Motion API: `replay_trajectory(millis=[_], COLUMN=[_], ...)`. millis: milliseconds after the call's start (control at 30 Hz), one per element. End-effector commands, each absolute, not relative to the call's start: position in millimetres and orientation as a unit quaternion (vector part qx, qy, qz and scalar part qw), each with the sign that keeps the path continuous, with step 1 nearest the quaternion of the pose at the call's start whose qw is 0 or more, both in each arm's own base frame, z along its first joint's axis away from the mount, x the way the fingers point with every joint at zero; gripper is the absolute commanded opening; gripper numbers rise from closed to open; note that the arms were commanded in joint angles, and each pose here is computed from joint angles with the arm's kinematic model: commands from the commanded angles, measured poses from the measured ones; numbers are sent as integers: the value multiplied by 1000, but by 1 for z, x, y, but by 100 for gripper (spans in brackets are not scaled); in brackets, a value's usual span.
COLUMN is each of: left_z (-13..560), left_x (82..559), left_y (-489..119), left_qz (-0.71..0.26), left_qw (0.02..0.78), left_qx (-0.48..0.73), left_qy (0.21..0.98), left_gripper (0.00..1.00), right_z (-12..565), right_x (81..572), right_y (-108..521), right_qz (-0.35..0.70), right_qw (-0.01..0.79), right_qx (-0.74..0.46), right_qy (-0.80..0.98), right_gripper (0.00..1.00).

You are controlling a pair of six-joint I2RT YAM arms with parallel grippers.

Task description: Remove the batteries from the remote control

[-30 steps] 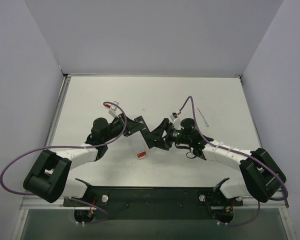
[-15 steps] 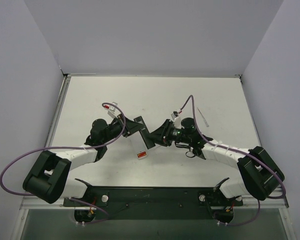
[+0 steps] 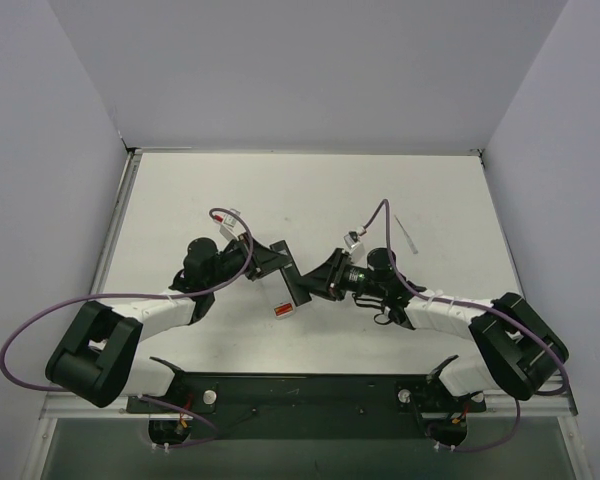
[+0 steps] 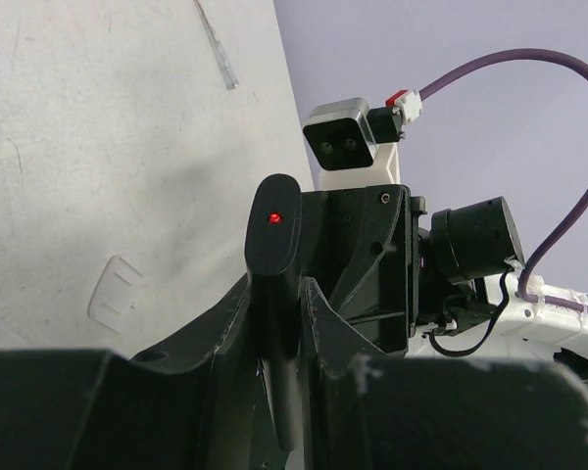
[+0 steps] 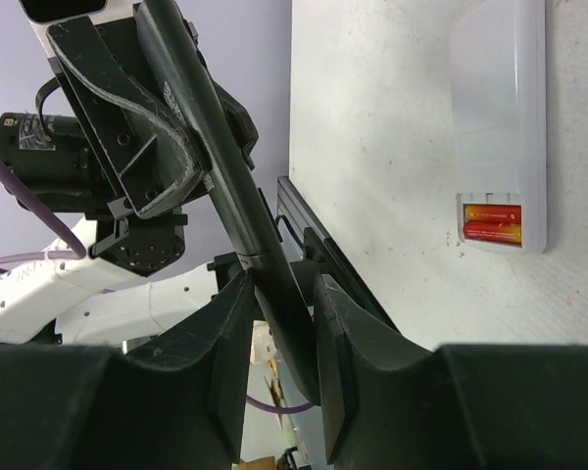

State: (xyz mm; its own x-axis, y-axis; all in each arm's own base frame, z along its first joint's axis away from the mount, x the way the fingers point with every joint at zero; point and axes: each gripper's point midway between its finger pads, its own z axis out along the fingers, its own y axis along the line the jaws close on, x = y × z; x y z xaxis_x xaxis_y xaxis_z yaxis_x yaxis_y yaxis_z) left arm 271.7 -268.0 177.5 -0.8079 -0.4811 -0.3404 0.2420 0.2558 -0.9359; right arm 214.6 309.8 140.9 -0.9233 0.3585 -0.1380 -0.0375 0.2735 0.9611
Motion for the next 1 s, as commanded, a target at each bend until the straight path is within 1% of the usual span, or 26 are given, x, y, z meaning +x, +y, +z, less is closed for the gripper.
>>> replay_trajectory(millis=[0, 167, 233, 267, 300, 367, 400, 433, 500, 567, 600, 667, 833, 967], left_z=[232, 228, 228, 228, 228, 228, 227, 226, 227, 226, 225, 221, 221, 220], left_x=[296, 298, 298, 299, 299, 299, 299, 297, 295, 292, 290, 286, 278, 274], left_y=[-257, -256, -255, -255, -255, -255, -255, -256, -257, -258, -258, -259, -259, -260], left_qz=[-614, -607, -605, -604, -603, -604, -604, -606, -610, -613, -614, -615, -623, -626], left_qw=[400, 397, 399, 400, 399, 398, 397, 394, 392, 388, 386, 380, 375, 371], left_qx=[-62, -66, -66, -67, -68, -66, -66, -66, -63, -61, -60, -60, -56, -53], left_qy=[678, 685, 686, 686, 687, 687, 687, 688, 685, 686, 686, 688, 684, 684], left_gripper=[0, 0, 0, 0, 0, 0, 0, 0, 0, 0, 0, 0, 0, 0], right_z=[101, 96, 95, 95, 98, 101, 106, 109, 120, 134, 139, 150, 161, 172], right_x=[186, 182, 180, 179, 179, 178, 179, 180, 184, 190, 192, 199, 212, 220], right_y=[300, 298, 297, 297, 296, 297, 297, 297, 299, 301, 302, 305, 309, 319], right_qz=[565, 547, 539, 538, 540, 544, 549, 551, 560, 570, 574, 581, 584, 604], right_qw=[116, 114, 114, 114, 115, 116, 122, 126, 135, 147, 148, 159, 159, 155], right_qx=[97, 80, 76, 70, 66, 64, 63, 67, 70, 69, 72, 73, 89, 87], right_qy=[811, 826, 831, 832, 831, 828, 824, 822, 814, 805, 802, 795, 791, 777], right_gripper=[22, 18, 21, 24, 34, 45, 56, 61, 67, 69, 72, 75, 75, 73])
